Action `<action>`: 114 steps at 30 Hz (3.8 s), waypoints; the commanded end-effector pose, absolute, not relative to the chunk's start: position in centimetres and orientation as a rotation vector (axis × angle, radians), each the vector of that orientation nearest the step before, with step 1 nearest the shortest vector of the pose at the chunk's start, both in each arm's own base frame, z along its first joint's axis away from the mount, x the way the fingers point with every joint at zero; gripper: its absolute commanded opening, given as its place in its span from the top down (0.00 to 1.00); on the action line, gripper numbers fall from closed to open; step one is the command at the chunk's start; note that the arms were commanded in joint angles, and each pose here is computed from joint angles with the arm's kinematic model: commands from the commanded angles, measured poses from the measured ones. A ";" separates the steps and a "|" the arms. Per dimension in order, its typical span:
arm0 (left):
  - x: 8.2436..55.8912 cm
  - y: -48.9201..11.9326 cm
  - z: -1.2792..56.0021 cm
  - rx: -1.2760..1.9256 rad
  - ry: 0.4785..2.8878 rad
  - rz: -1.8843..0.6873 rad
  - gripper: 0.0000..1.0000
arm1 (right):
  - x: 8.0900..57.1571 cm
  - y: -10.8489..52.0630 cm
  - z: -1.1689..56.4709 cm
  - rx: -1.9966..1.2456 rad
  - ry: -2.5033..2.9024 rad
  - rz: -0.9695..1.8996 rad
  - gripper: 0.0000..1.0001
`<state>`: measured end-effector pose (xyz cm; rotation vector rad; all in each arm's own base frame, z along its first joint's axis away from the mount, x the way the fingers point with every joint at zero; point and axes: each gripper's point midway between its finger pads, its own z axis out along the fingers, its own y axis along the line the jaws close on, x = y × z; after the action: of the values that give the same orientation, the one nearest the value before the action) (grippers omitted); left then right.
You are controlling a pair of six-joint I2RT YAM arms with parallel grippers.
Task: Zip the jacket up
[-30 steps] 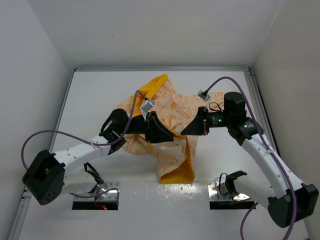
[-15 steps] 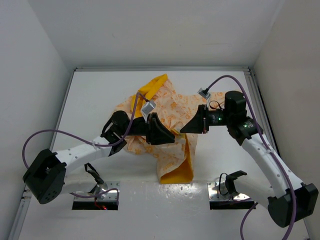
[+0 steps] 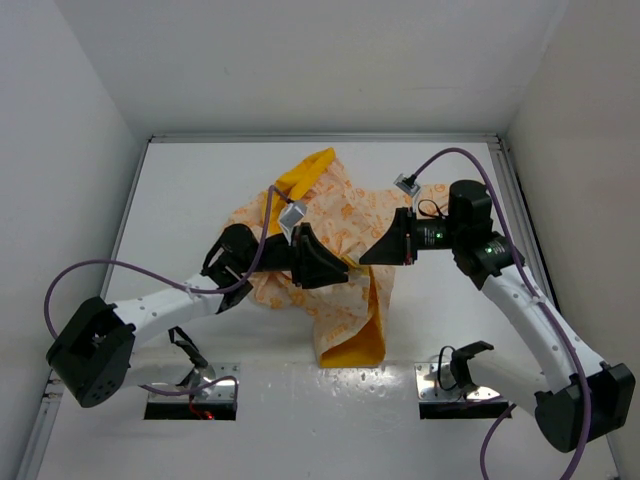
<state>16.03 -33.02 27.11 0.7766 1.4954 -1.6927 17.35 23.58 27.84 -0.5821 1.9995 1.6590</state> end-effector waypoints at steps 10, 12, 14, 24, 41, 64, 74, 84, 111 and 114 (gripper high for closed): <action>17.8 -32.9 30.7 0.792 1.338 -1.656 0.46 | 16.8 23.9 29.5 -0.663 1.931 1.694 1.00; 17.8 -33.1 30.6 0.797 1.348 -1.668 0.46 | 16.9 23.9 29.7 -0.662 1.923 1.689 1.00; 17.6 -33.4 30.3 0.804 1.356 -1.678 0.47 | 16.9 24.0 29.6 -0.659 1.926 1.691 1.00; 16.5 -33.8 31.8 0.789 1.294 -1.782 0.52 | 17.3 24.1 29.0 -0.648 1.943 1.688 1.00; 14.8 -34.7 31.7 0.804 1.317 -1.844 0.54 | 17.9 24.3 29.3 -0.616 1.936 1.689 1.00; 15.2 -35.4 32.1 0.798 1.327 -1.849 1.00 | 17.9 23.6 28.3 -0.592 1.954 1.665 0.98; 16.5 -35.0 32.3 0.724 1.359 -1.853 1.00 | 16.2 22.4 25.8 -0.600 2.003 1.576 0.68; 17.0 -35.2 33.0 0.672 1.372 -1.875 1.00 | 15.4 22.8 25.2 -0.674 2.003 1.541 0.69; 18.6 -34.9 31.2 0.616 1.493 -1.828 1.00 | 17.4 23.7 27.3 -0.656 1.884 1.445 1.00; 19.3 -34.0 30.2 0.602 1.530 -1.795 1.00 | 16.8 23.3 27.1 -0.651 1.891 1.411 1.00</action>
<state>18.66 -35.01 29.64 0.5817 1.5429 -1.8368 17.05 23.49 25.37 -0.5936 1.9946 1.4721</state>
